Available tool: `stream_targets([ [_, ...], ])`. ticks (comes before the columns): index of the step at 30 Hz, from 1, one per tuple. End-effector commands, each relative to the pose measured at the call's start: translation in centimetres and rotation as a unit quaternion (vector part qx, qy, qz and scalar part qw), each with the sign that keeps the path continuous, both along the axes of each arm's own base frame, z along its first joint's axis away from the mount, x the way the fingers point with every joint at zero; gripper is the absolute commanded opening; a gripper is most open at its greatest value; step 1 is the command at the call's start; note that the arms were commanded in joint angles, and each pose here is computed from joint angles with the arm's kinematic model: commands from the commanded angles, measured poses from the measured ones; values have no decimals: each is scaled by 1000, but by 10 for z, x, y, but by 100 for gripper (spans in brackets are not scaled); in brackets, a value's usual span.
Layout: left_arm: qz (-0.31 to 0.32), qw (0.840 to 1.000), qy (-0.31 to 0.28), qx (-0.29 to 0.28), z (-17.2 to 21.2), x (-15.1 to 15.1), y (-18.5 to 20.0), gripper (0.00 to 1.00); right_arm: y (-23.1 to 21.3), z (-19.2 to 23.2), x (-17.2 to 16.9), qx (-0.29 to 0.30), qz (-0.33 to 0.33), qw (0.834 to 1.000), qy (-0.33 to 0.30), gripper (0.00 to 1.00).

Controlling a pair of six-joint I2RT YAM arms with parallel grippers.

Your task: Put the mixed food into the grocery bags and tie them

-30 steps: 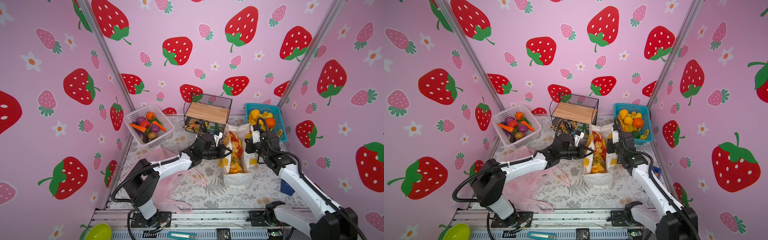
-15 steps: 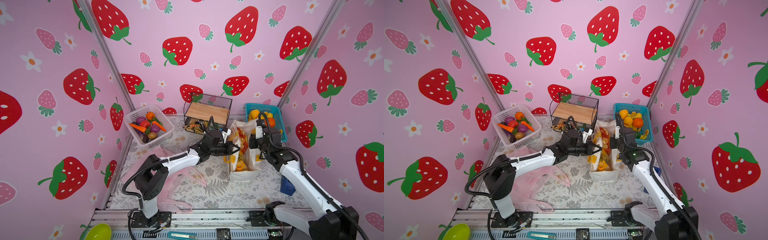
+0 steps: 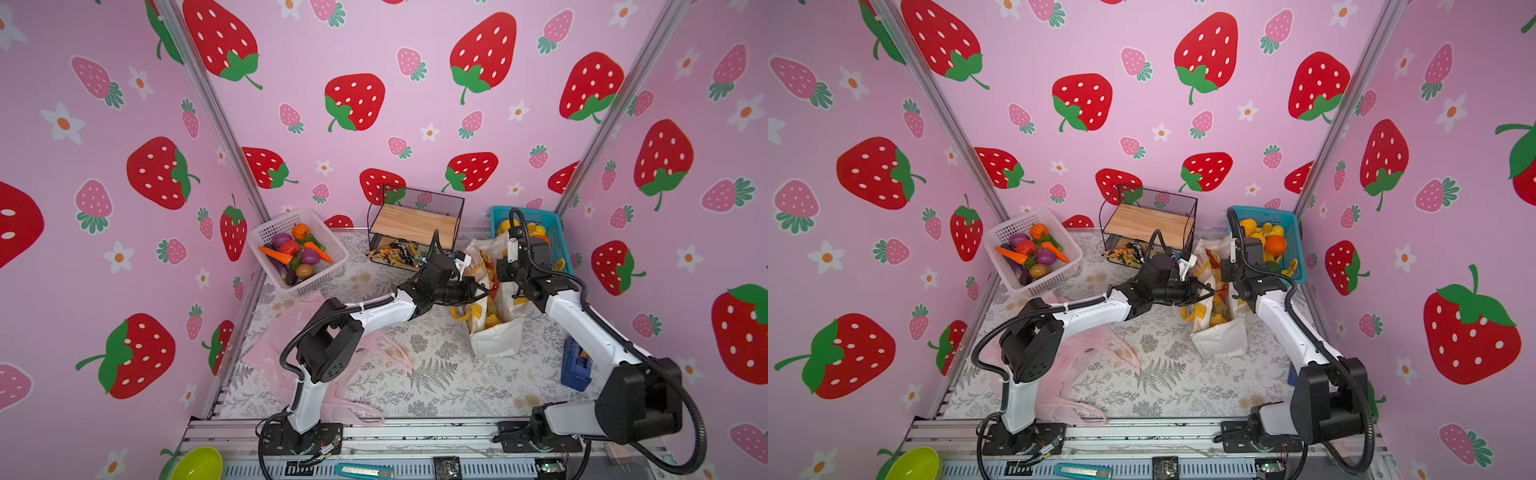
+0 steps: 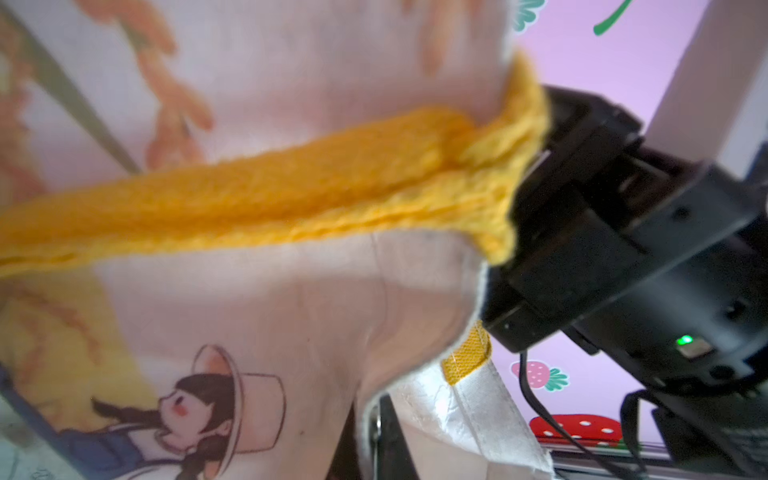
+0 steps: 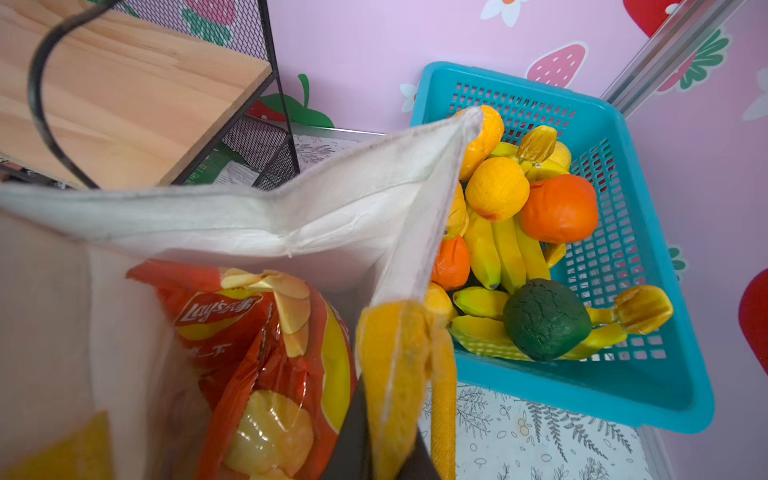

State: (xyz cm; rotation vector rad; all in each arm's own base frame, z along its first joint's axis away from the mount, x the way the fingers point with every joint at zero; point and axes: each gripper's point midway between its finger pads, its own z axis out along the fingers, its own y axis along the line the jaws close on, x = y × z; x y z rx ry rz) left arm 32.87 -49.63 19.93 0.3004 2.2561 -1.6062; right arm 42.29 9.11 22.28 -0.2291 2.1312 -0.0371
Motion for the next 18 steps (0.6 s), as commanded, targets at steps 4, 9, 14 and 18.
stream_targets([
  [4,0,1000,-9,1,9,11,4,26,-8,32,21,-17,-17,998,-55,11],
  [9,12,1000,-24,15,11,18,21,45,-23,36,22,-38,-39,997,-57,12],
  [14,14,998,-48,24,18,15,39,57,-22,40,21,-37,-32,997,-58,21],
  [18,22,996,-82,39,28,9,61,70,-27,49,19,-45,-37,996,-62,42],
])
